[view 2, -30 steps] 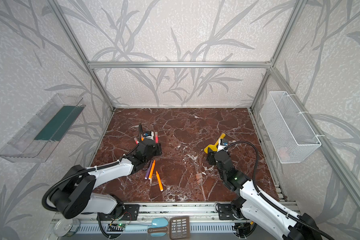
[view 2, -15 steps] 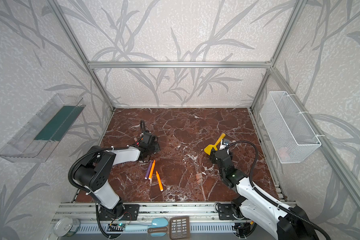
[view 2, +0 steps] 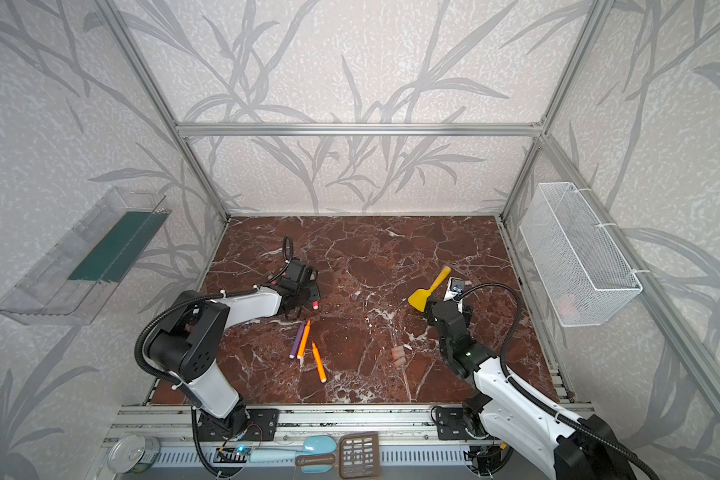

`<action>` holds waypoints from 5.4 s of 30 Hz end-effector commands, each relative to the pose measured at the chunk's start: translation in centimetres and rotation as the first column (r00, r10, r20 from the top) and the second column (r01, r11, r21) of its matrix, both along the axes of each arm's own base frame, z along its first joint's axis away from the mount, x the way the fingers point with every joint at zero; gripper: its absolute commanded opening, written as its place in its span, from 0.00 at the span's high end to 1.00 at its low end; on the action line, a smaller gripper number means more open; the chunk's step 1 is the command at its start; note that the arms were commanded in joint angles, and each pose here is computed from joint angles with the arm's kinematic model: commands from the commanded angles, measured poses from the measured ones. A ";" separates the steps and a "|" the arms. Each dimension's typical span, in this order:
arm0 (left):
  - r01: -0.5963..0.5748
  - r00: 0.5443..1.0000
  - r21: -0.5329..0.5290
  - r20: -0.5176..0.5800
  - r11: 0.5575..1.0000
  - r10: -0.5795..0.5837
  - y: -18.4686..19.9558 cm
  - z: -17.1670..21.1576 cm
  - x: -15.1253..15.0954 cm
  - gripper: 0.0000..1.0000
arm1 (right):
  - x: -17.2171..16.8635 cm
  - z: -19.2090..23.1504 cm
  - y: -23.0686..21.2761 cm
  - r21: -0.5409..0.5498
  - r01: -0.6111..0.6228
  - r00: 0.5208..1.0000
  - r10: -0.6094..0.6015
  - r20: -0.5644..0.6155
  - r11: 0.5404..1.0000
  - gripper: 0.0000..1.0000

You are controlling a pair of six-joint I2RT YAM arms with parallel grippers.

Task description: Insert the pens into the pen caps

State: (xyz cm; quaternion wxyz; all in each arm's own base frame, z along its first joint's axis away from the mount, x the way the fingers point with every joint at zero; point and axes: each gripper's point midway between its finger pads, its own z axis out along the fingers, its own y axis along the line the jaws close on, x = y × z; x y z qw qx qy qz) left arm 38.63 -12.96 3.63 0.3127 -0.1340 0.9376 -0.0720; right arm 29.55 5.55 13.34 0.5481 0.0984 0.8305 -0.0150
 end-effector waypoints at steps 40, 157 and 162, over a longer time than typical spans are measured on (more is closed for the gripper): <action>0.226 0.974 0.072 0.005 0.971 -0.227 -2.5 1.6 -16.1 0.58 | -0.6 1.4 1.8 0.056 -0.131 0.990 0.128 0.059 0.990 0.19; 0.851 0.481 -0.035 0.454 0.525 -0.750 -21.1 11.4 -16.5 1.00 | -5.5 3.7 22.9 0.659 -0.571 0.736 0.661 0.147 0.489 0.80; 0.854 0.476 -0.032 0.454 0.520 -0.753 -21.1 10.9 -16.7 1.00 | -5.5 3.3 22.7 0.655 -0.569 0.740 0.656 0.145 0.497 0.93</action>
